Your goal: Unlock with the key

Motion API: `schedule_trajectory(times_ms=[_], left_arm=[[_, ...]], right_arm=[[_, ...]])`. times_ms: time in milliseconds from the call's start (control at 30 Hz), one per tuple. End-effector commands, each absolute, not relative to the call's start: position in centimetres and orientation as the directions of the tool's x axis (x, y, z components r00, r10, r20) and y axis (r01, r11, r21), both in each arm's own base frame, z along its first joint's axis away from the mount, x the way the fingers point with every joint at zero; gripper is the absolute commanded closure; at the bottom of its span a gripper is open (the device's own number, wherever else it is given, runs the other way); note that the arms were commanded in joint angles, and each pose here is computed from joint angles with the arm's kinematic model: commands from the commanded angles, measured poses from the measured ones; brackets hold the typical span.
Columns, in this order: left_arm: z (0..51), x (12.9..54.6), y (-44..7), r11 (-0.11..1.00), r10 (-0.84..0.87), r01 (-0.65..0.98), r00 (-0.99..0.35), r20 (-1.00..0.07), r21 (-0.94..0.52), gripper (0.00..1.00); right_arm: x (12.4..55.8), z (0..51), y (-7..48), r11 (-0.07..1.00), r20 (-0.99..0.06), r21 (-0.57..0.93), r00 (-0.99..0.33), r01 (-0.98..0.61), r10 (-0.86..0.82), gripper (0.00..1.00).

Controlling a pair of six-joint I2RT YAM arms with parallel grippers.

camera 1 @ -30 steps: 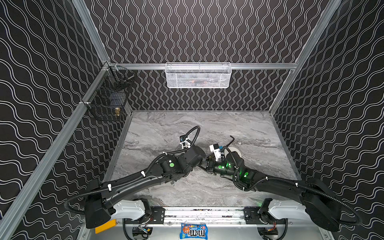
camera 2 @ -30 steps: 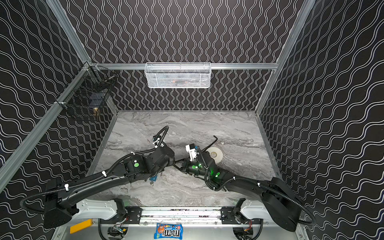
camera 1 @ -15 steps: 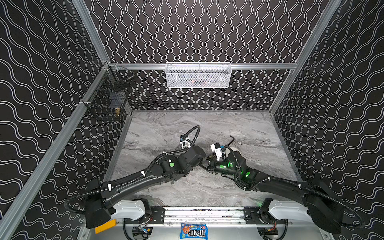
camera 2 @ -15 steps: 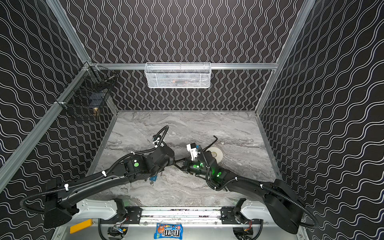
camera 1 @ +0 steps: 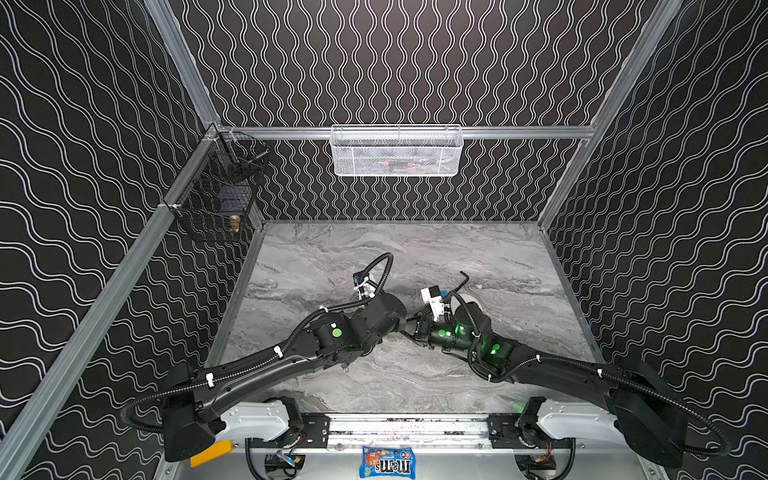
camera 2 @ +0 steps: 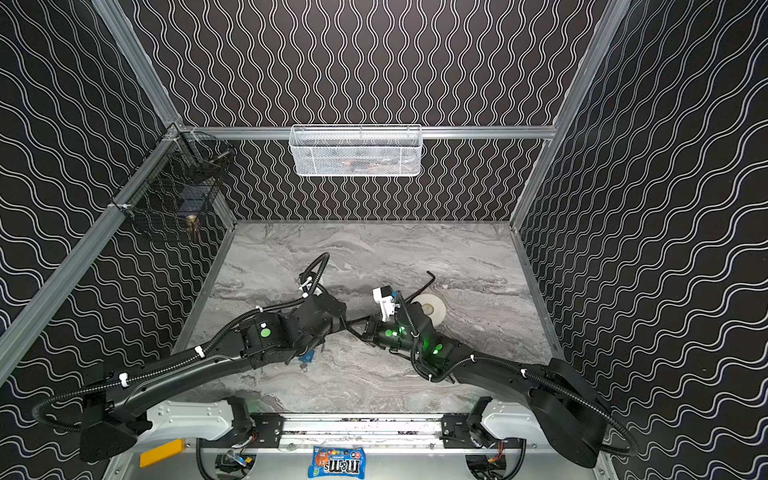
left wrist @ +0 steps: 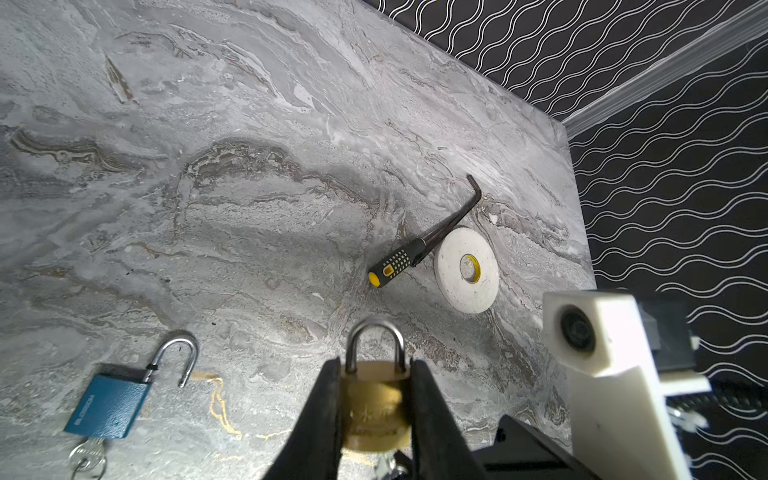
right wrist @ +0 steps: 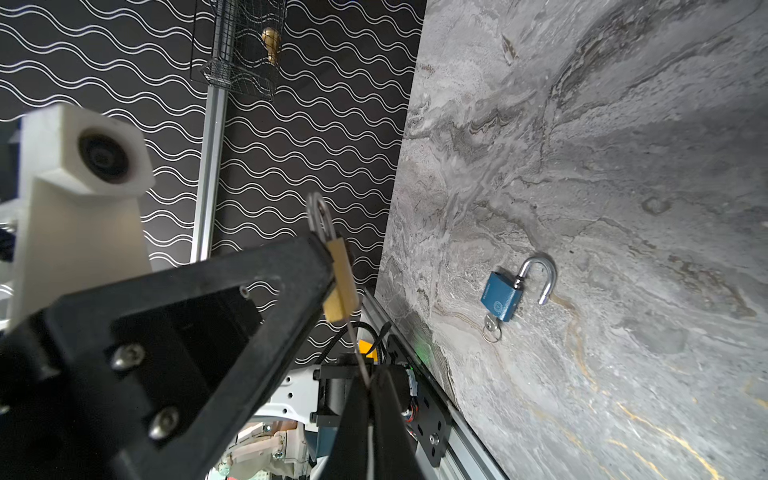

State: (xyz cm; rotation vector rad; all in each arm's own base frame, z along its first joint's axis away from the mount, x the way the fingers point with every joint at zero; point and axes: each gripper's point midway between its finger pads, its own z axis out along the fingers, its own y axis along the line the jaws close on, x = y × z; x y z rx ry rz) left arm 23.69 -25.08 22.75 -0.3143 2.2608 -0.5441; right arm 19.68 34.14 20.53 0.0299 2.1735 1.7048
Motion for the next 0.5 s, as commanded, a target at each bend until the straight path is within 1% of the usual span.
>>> schedule_trajectory(times_ms=[0, 200, 333, 467], left_arm=[[23.0, 23.6, -25.4, 0.853, -0.421, -0.066, -0.672, -0.609, -0.517, 1.0], [22.7, 23.2, -26.0, 0.837, -0.426, -0.058, -0.692, -0.583, -0.543, 1.0], [22.0, 22.6, -26.3, 0.831, -0.414, -0.053, -0.724, -0.551, -0.554, 1.0], [20.8, 22.2, -25.3, 0.84, -0.425, -0.092, -0.725, -0.542, -0.535, 1.0]], right_arm=[[20.7, 21.5, 34.1, 0.256, -0.294, 0.941, -0.907, -0.22, 0.303, 1.0], [20.6, 22.7, 34.4, 0.229, -0.328, 0.936, -0.896, -0.265, 0.301, 1.0], [21.2, 23.4, 33.7, 0.263, -0.368, 0.92, -0.869, -0.29, 0.331, 1.0], [21.4, 24.3, 33.6, 0.28, -0.408, 0.904, -0.849, -0.324, 0.336, 1.0]])
